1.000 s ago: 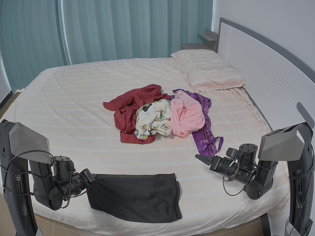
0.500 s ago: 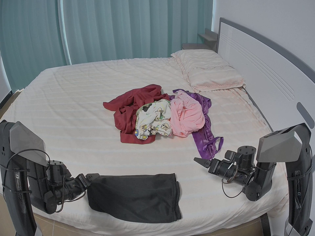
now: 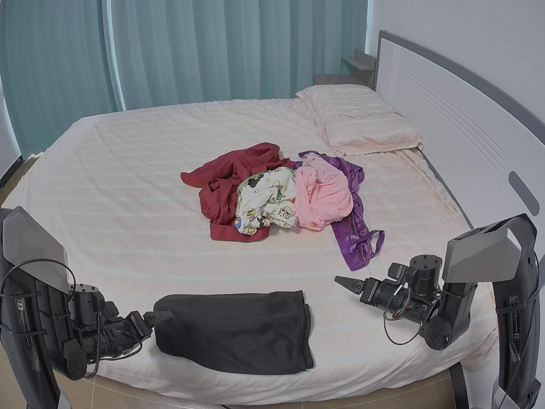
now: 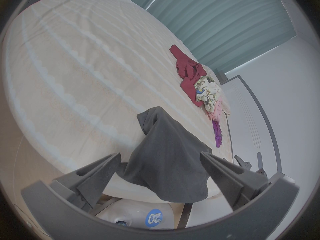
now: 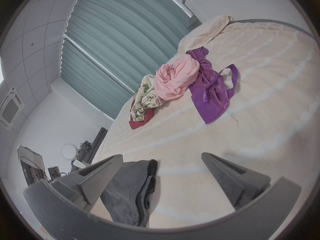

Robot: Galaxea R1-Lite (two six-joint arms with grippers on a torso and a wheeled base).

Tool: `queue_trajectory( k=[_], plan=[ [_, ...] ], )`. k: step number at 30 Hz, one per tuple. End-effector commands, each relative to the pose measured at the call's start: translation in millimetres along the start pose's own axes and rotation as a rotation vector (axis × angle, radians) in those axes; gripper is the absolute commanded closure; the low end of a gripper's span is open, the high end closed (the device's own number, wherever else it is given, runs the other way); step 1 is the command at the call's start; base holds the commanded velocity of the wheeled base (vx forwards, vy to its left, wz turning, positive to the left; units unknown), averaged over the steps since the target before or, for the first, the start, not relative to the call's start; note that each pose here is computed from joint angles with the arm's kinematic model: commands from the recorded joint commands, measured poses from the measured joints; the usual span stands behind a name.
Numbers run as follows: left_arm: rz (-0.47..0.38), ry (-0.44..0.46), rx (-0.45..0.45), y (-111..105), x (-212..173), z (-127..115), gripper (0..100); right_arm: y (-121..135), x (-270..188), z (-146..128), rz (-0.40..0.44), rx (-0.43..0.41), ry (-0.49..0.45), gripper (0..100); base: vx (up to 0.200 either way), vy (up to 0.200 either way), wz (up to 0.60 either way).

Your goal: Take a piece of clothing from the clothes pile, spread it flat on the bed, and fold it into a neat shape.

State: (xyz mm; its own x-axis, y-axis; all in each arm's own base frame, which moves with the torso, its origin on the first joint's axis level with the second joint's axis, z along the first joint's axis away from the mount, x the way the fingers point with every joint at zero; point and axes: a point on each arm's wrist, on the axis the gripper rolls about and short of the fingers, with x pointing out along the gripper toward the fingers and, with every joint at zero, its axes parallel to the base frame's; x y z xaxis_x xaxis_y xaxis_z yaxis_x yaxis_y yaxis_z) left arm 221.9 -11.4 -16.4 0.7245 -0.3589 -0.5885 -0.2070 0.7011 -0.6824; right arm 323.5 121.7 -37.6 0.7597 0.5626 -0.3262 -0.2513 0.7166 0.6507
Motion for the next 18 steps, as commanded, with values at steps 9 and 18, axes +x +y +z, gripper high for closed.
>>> queue_trajectory(
  k=[9,18],
  plan=[
    [0.031,0.040,0.138,10.3,10.3,-6.5,0,3.0,0.0,-6.0,0.008,-0.004,0.016,0,0.000,0.000,0.00],
    [-0.058,0.136,0.265,14.5,5.5,-12.0,0,5.9,-2.1,-13.8,0.009,-0.058,0.046,0,0.000,0.000,0.00]
  ],
)
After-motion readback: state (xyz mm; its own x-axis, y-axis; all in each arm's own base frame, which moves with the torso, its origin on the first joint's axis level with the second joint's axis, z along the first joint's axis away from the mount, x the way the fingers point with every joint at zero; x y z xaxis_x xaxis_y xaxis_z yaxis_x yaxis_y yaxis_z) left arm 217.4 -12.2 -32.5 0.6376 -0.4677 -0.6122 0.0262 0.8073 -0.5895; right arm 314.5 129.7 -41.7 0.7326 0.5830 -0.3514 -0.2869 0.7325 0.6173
